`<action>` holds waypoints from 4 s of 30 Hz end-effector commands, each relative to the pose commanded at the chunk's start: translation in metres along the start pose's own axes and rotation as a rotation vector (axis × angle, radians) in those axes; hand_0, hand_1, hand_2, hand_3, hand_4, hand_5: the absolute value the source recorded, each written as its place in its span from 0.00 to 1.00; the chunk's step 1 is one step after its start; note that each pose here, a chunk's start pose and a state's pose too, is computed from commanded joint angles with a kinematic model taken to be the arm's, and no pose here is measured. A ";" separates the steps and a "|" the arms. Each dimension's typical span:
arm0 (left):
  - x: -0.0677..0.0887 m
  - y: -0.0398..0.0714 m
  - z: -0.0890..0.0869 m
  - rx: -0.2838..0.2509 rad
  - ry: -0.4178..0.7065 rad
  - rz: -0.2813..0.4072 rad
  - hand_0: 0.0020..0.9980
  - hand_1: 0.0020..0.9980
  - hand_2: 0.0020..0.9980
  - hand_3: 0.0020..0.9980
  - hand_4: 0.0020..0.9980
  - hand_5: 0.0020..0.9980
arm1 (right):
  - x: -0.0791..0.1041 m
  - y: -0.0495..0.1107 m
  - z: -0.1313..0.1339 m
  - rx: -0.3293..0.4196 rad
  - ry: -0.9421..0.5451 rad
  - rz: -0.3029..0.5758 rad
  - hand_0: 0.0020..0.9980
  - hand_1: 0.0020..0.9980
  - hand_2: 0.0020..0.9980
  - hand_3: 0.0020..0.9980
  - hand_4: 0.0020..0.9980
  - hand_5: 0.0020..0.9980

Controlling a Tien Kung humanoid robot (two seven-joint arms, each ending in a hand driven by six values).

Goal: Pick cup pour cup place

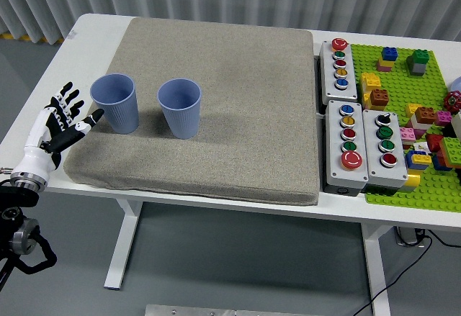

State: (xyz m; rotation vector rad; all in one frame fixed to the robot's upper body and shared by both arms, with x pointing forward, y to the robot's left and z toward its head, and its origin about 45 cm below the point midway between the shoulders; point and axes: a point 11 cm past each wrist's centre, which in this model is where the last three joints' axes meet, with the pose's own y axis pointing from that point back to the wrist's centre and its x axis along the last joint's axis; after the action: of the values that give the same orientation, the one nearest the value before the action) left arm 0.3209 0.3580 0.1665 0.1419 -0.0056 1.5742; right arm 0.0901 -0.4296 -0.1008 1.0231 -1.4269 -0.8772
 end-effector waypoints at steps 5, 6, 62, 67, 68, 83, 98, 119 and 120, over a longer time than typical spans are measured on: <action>-0.003 0.000 -0.003 0.013 -0.019 -0.016 0.96 0.92 1.00 1.00 0.93 0.31 | 0.000 0.000 0.000 0.000 0.002 -0.001 0.70 0.70 0.63 0.62 0.18 0.33; -0.003 0.000 -0.004 0.014 -0.019 -0.017 0.96 0.92 1.00 1.00 0.92 0.28 | 0.000 0.000 0.000 0.000 0.002 -0.001 0.70 0.70 0.63 0.62 0.18 0.33; -0.028 -0.043 -0.007 0.031 -0.026 -0.055 0.95 0.91 1.00 1.00 0.85 0.21 | 0.000 0.001 -0.010 0.018 -0.002 -0.002 0.70 0.70 0.63 0.62 0.17 0.33; -0.031 -0.042 -0.007 0.030 -0.028 -0.064 0.95 0.91 1.00 1.00 0.82 0.16 | 0.000 0.001 -0.010 0.017 -0.002 -0.001 0.70 0.70 0.63 0.62 0.17 0.33; -0.031 -0.042 -0.007 0.030 -0.028 -0.065 0.95 0.91 1.00 1.00 0.82 0.16 | 0.000 0.001 -0.010 0.017 -0.001 -0.001 0.70 0.70 0.63 0.62 0.17 0.33; -0.039 -0.047 -0.002 0.021 -0.037 -0.080 0.95 0.91 1.00 1.00 0.82 0.16 | 0.001 0.001 -0.010 0.016 0.000 0.000 0.70 0.70 0.63 0.62 0.17 0.33; -0.036 -0.044 -0.005 0.017 -0.041 -0.038 0.88 0.81 0.93 1.00 0.81 0.17 | 0.001 0.000 -0.005 0.008 0.009 -0.001 0.70 0.70 0.63 0.62 0.17 0.33; -0.041 -0.044 -0.005 0.014 -0.043 -0.056 0.87 0.81 0.92 1.00 0.81 0.18 | 0.001 0.001 -0.007 0.012 0.005 0.000 0.70 0.70 0.63 0.62 0.17 0.33; -0.042 -0.044 -0.004 0.013 -0.042 -0.058 0.87 0.82 0.94 1.00 0.80 0.16 | 0.001 0.001 -0.007 0.012 0.005 0.000 0.70 0.70 0.63 0.62 0.17 0.33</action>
State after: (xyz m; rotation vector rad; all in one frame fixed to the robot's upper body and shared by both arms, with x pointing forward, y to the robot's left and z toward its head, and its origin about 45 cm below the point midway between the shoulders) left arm 0.3648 0.3174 0.1545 0.1840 -0.0243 1.5136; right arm 0.0974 -0.4301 -0.0990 1.0342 -1.4296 -0.8664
